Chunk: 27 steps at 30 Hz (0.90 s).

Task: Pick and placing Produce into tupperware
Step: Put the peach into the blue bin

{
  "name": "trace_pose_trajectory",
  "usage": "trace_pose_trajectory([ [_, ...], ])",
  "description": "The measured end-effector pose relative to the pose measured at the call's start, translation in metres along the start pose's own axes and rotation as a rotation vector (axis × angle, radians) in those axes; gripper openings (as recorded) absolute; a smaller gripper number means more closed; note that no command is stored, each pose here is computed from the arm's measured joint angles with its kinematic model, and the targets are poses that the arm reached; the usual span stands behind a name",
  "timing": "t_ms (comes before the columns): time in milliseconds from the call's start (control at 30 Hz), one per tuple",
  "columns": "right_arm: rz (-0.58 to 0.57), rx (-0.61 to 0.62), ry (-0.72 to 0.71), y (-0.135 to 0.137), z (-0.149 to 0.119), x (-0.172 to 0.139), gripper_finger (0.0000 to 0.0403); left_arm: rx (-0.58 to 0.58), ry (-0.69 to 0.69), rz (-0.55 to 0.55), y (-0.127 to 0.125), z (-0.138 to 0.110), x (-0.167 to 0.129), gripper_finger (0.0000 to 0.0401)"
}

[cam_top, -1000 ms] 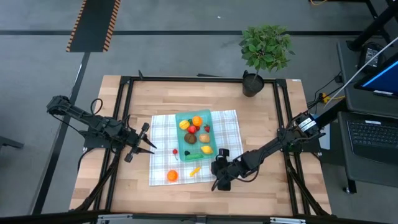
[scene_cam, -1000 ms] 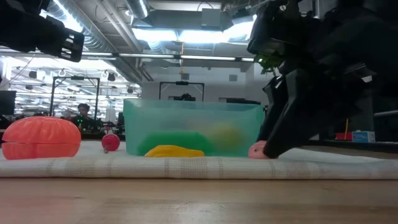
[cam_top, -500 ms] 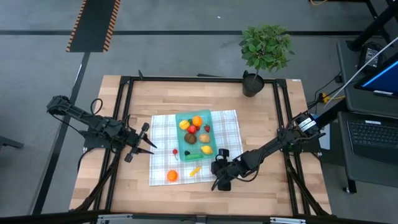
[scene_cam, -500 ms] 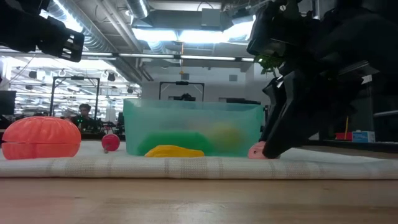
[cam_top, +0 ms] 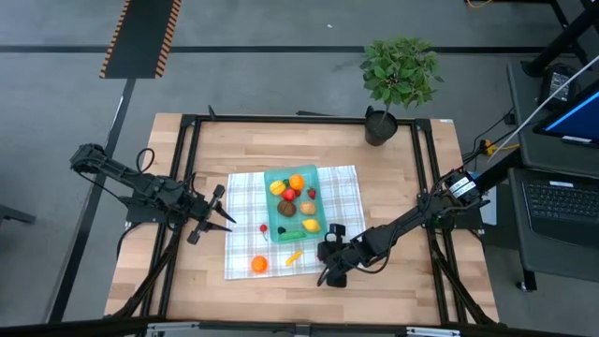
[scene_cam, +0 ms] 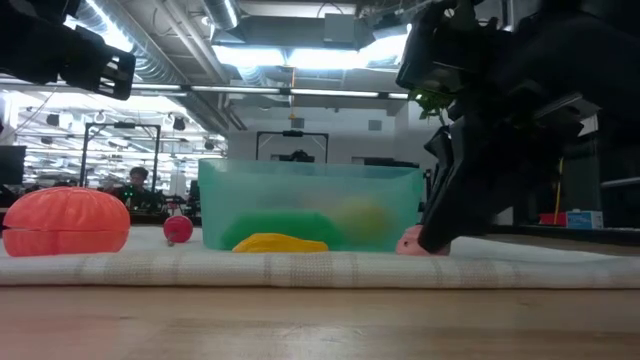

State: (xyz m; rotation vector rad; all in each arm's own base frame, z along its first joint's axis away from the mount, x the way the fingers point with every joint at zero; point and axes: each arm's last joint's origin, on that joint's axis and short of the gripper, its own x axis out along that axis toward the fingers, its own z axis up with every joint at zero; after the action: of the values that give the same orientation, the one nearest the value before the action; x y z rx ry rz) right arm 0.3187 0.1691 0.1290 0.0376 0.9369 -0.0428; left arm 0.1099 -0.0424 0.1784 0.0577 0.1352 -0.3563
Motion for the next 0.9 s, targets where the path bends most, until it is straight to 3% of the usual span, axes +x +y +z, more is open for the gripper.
trace_pose_trajectory([
  [333,0.012,-0.008,-0.016,0.003,0.012,-0.006,0.0021,0.000,0.000,0.000,0.000,0.000,0.000,0.0095],
  [600,-0.006,0.012,-0.010,-0.003,0.026,-0.030,0.0020,0.000,0.000,0.000,0.000,0.000,0.000,0.0081],
  [900,0.009,-0.063,-0.086,-0.008,0.038,-0.059,0.0018,0.000,0.000,0.000,0.000,0.000,0.000,0.0066],
])
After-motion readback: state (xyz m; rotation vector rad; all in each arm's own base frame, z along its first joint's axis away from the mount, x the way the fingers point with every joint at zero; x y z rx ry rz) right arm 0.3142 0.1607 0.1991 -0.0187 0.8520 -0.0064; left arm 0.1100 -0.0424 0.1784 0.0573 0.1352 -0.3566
